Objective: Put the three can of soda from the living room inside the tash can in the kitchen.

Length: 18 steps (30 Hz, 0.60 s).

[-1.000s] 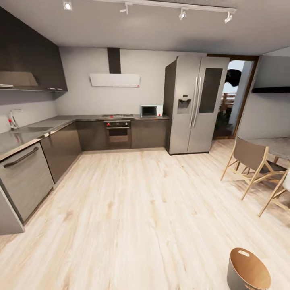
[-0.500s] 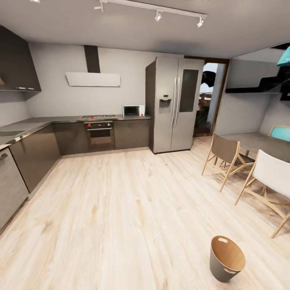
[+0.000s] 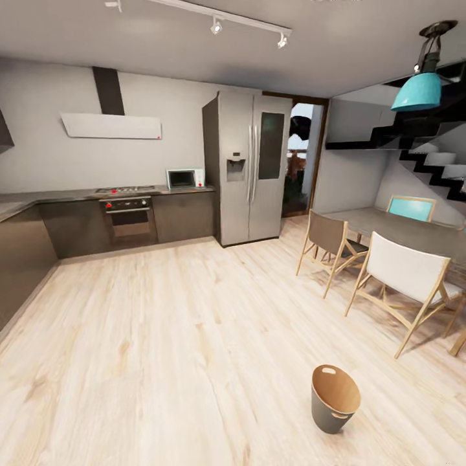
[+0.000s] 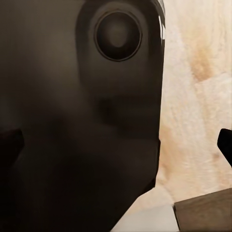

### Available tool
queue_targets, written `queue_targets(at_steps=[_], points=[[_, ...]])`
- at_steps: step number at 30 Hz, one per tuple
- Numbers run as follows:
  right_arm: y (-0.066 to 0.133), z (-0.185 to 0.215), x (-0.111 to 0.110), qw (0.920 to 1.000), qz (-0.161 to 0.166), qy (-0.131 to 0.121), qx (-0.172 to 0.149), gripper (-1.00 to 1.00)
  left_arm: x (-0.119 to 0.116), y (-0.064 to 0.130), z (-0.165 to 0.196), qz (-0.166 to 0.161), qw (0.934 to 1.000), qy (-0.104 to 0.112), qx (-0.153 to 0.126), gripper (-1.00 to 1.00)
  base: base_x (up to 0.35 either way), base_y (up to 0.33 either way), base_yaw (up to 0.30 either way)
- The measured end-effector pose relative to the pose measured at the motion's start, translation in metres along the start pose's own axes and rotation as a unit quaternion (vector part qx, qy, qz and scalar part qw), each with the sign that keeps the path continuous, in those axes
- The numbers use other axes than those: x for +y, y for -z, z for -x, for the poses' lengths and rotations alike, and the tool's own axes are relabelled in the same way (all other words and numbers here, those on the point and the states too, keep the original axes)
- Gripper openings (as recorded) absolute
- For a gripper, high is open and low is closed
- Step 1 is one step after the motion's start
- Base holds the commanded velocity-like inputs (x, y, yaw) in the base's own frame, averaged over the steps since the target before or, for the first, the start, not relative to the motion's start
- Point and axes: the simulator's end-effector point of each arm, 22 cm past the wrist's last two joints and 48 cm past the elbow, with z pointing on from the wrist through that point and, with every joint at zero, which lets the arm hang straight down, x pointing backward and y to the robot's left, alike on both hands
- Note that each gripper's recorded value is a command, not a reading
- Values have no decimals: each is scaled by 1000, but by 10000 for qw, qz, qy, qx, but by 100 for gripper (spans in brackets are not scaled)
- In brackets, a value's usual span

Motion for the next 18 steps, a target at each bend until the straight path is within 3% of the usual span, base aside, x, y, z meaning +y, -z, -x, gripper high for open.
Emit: queue_targets(at_steps=[10,18], points=[[0,0,7,9999,161,44,3,100,0,0,1,2,10000,2,-13,100,10,17,-281],[0,0,8,9998,176,91,6,100,0,0,4,-2,10000,7,-68,100,166,186,-87]])
